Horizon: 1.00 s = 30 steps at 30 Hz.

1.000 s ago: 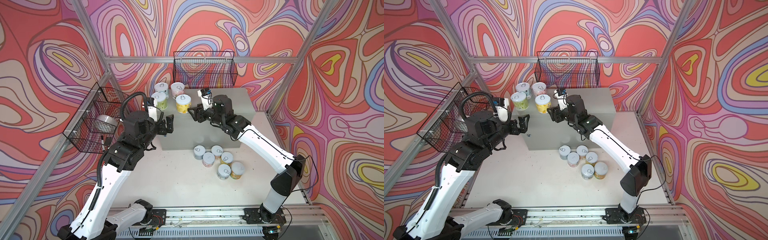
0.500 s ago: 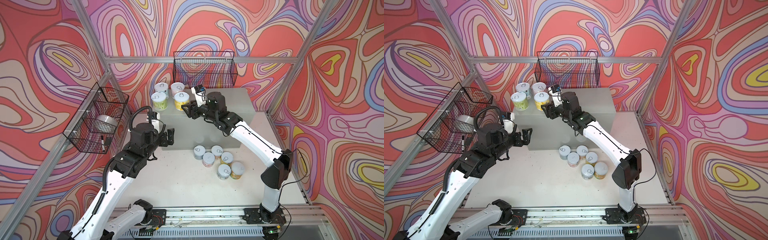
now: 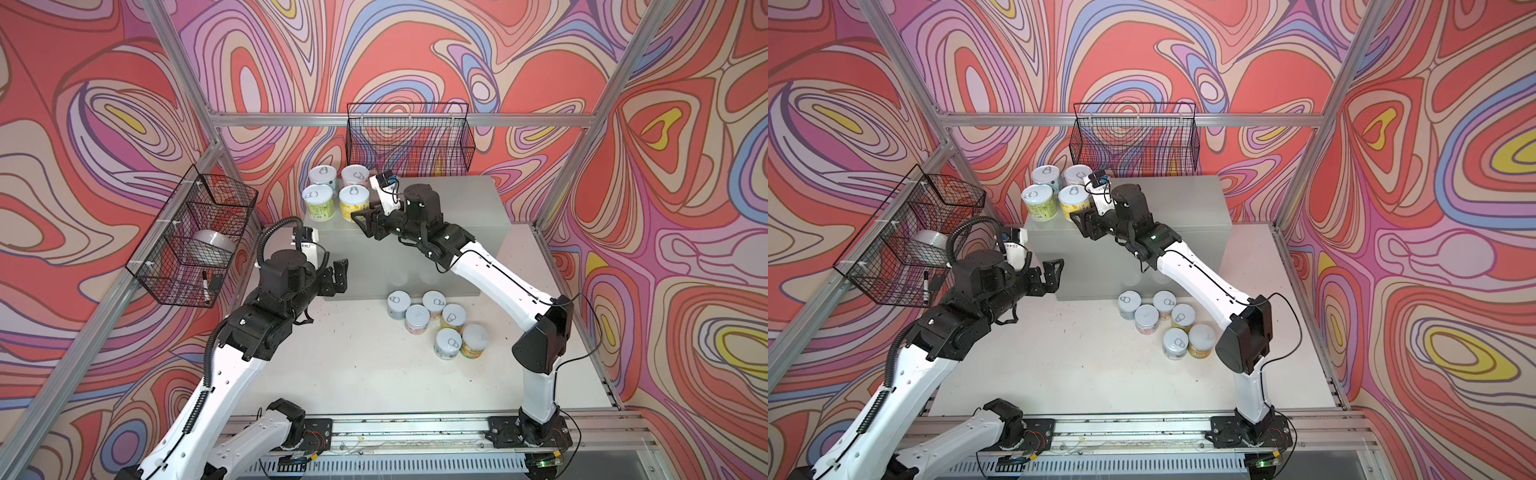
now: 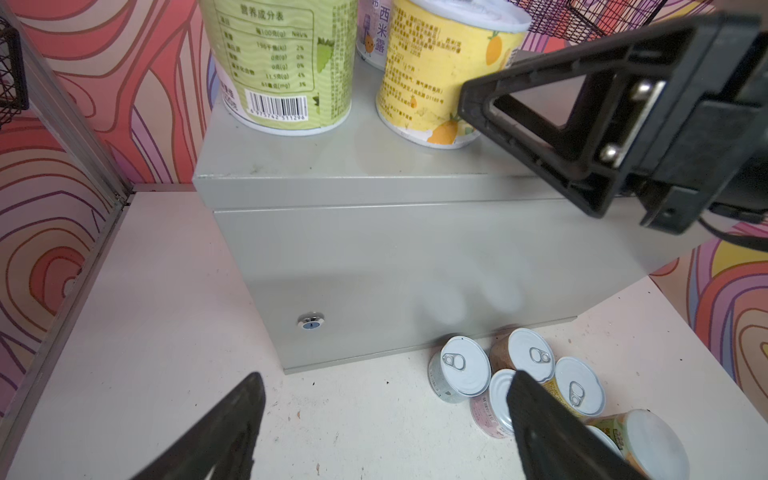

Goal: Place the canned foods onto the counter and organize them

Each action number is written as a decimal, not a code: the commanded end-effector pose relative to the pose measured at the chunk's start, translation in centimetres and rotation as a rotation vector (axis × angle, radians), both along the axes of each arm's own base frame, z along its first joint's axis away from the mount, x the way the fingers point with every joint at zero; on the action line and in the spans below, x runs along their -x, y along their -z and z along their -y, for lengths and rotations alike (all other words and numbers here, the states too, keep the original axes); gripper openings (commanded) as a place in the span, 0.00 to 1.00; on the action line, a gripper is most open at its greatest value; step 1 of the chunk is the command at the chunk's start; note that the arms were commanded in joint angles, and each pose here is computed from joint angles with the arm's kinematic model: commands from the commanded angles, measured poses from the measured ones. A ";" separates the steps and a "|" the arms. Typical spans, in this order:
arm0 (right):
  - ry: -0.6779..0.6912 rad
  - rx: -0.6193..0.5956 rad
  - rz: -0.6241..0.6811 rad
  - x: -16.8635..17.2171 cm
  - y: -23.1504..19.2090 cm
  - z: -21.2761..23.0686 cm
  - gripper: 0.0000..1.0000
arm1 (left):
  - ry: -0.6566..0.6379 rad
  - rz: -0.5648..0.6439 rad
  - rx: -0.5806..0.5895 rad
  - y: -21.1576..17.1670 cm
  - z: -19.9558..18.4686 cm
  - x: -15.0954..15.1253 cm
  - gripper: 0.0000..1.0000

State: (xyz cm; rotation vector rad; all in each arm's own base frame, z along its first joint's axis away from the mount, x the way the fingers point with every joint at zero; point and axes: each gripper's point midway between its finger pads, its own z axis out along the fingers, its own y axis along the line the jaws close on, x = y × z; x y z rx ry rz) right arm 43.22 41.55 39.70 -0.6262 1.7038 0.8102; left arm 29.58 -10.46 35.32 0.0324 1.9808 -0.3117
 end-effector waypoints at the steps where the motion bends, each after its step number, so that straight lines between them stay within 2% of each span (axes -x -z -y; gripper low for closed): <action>1: -0.006 0.042 -0.058 -0.3 2.5 -0.8 0.70 | -0.006 0.000 -0.002 0.4 0.0 -0.3 0.92; 14: 0.001 0.038 -0.063 -0.8 2.8 -1.2 0.70 | -0.012 -0.018 -0.021 1.7 0.0 -0.7 0.93; 18: 0.010 0.050 -0.067 -0.5 2.8 -0.7 0.70 | -0.040 -0.007 -0.012 1.8 -0.4 -0.7 1.00; 23: 0.041 0.042 -0.015 1.0 0.2 1.5 0.74 | -0.068 0.009 0.009 1.8 -0.7 -0.9 1.00; 30: 0.137 0.058 0.071 3.6 -3.8 6.1 0.78 | 0.044 0.035 0.073 3.5 1.8 -1.4 1.00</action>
